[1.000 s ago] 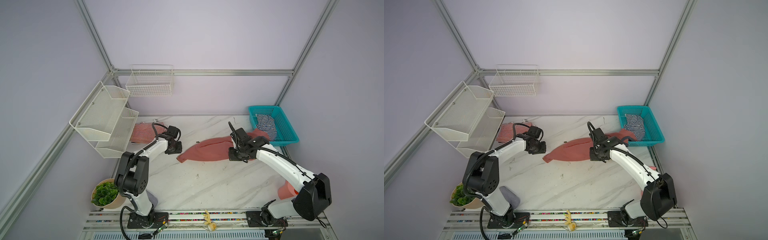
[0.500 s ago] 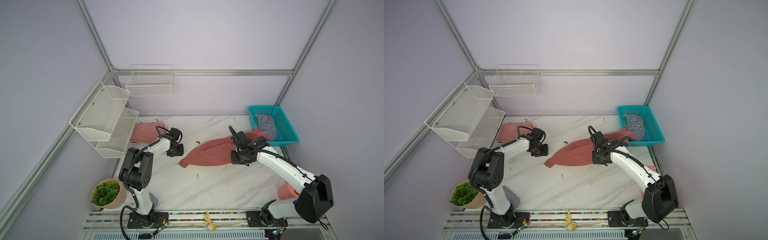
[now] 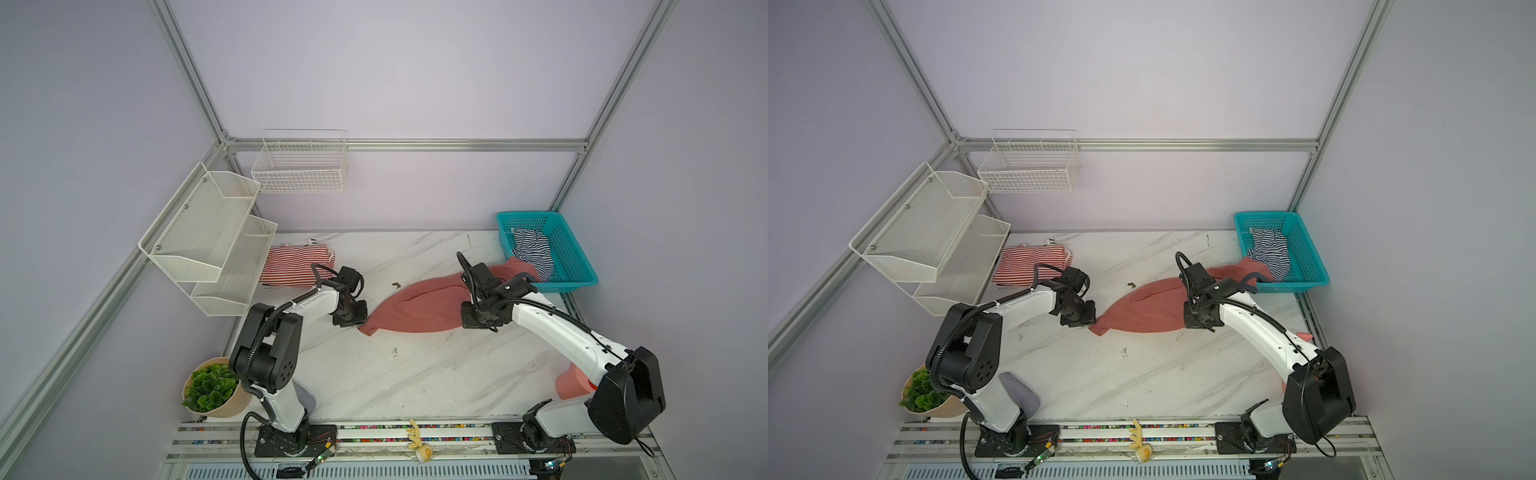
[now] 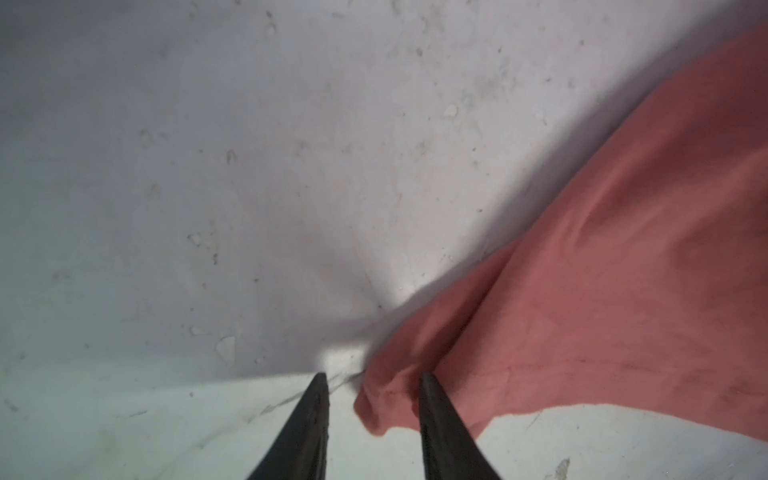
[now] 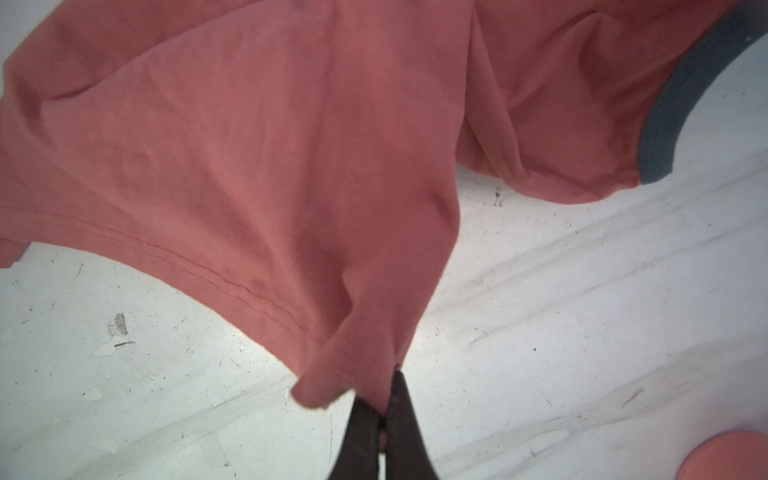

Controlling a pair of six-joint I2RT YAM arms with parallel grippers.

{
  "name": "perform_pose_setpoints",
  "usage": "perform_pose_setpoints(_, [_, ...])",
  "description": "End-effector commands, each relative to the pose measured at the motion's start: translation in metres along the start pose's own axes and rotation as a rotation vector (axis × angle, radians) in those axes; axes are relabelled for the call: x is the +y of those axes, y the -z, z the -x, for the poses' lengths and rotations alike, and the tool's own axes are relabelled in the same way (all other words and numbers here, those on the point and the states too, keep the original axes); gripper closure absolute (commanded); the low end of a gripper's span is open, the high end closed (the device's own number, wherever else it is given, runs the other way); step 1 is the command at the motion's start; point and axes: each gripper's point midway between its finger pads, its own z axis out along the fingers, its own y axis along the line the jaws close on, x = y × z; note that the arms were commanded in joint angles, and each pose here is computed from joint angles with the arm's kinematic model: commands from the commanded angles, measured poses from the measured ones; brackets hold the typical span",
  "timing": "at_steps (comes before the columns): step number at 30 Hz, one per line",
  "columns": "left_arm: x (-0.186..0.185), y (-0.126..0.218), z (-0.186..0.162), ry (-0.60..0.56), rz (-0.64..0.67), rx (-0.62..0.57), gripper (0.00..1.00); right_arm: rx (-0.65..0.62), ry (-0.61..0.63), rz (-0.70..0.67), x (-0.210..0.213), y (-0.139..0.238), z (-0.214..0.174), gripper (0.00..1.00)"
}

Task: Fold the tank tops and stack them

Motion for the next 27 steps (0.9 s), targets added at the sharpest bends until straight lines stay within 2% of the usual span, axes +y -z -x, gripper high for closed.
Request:
perform_pose_setpoints(1, [-0.004, 0.003, -0.007, 0.008, -0.021, 0.005, 0.64, 0.002, 0.007, -0.026, -0.006, -0.004, -0.001, 1.0])
perform_pose_setpoints(13, [-0.009, -0.016, -0.031, -0.006, -0.021, 0.087, 0.69, -0.016, -0.001, -0.02, -0.008, -0.001, 0.0, 1.0])
perform_pose_setpoints(16, [-0.004, -0.02, -0.035, 0.004, -0.002, 0.099, 0.78, -0.014, 0.0, -0.02, -0.008, -0.003, 0.0, 1.0])
perform_pose_setpoints(20, [-0.005, -0.018, -0.029, 0.013, 0.005, 0.08, 0.96, -0.026, 0.003, -0.021, -0.008, -0.002, 0.003, 1.0])
perform_pose_setpoints(21, [-0.008, -0.014, -0.024, 0.013, -0.002, 0.063, 1.0, -0.033, 0.002, -0.022, -0.008, -0.001, 0.005, 1.0])
perform_pose_setpoints(23, [-0.015, -0.002, -0.009, 0.007, -0.02, 0.015, 1.0, -0.056, -0.002, -0.028, -0.009, 0.004, 0.012, 1.0])
perform_pose_setpoints(27, [-0.032, 0.052, 0.038, -0.021, -0.036, -0.149, 1.0, -0.149, -0.016, -0.027, -0.013, 0.03, 0.041, 1.0])
